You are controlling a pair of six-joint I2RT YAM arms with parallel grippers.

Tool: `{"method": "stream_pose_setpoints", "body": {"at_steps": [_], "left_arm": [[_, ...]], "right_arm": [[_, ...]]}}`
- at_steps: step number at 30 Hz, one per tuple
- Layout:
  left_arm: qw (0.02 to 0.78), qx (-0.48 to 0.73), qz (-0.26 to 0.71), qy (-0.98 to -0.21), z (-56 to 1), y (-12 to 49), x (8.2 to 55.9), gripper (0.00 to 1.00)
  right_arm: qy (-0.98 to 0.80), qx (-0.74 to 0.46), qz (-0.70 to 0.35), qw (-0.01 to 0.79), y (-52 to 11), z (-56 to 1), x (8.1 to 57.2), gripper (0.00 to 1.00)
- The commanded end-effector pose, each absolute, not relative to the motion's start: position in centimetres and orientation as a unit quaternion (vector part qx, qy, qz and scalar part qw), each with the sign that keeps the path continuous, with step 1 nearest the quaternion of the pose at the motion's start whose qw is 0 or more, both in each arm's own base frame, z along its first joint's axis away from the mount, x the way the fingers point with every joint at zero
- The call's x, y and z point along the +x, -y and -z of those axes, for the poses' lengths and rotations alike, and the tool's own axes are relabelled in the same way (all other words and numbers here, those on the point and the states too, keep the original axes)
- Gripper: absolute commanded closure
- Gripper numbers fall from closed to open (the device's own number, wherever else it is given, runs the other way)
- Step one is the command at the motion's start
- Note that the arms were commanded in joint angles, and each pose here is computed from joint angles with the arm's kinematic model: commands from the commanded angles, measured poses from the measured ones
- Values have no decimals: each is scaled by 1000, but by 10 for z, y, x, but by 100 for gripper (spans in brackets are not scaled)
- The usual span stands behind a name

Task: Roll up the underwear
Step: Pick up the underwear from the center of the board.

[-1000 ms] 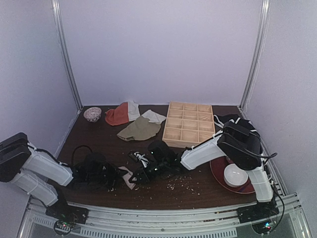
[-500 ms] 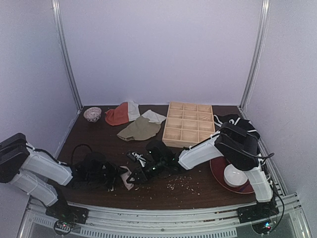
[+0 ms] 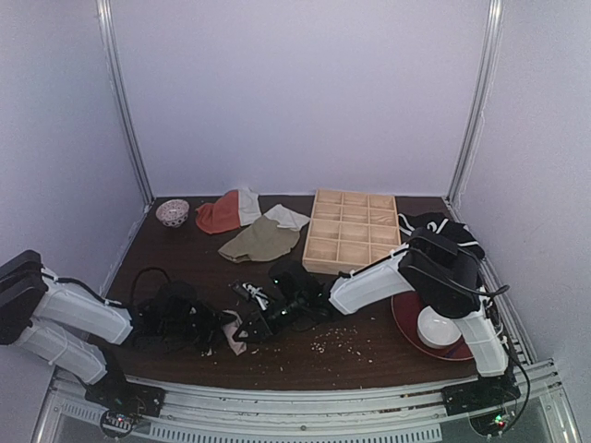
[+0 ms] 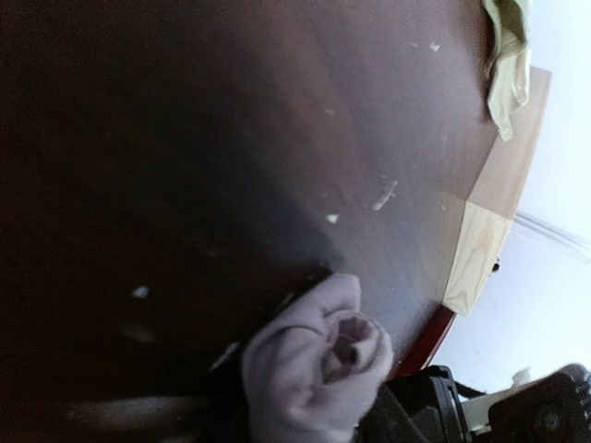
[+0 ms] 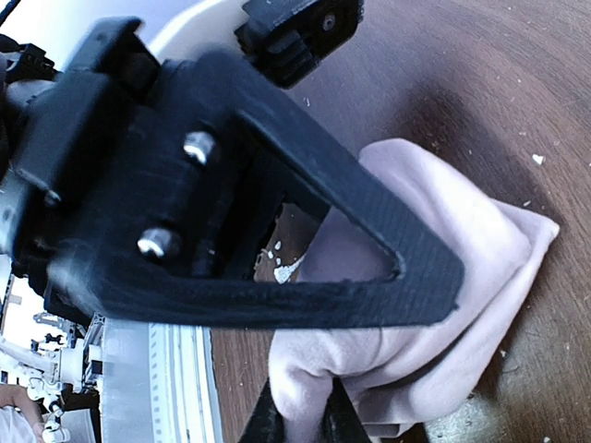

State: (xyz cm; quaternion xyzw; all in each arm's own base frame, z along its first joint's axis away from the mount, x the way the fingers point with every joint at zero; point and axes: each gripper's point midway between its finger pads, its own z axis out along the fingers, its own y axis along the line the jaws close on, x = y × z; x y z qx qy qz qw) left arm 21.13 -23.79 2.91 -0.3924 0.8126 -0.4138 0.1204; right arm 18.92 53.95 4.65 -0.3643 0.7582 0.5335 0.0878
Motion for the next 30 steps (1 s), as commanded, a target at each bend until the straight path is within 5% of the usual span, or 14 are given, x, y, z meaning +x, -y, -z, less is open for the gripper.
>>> {"method": "stream_pose_setpoints", "body": {"at_steps": [1,8,10,17,30], "left_arm": [[102,-398,370,-834,-3,228,201,74],[94,-403,373,-830,3,230,200,100],[96,-404,372,-830,3,229,199,100],[116,-395,382,-827,-4,225,202,100],[128,-311,457,-824,-30,240,217,100]], "right_arm": [[-744,-381,-543,73,-547,-47,177,100],[-750,-383,-534,77,-544,-44,177,100],[-751,-385,-530,79,-542,-43,177,99],[-758,-373,-526,101,-526,-51,184,69],[-775,-308,-532,144,-487,-74,210,58]]}}
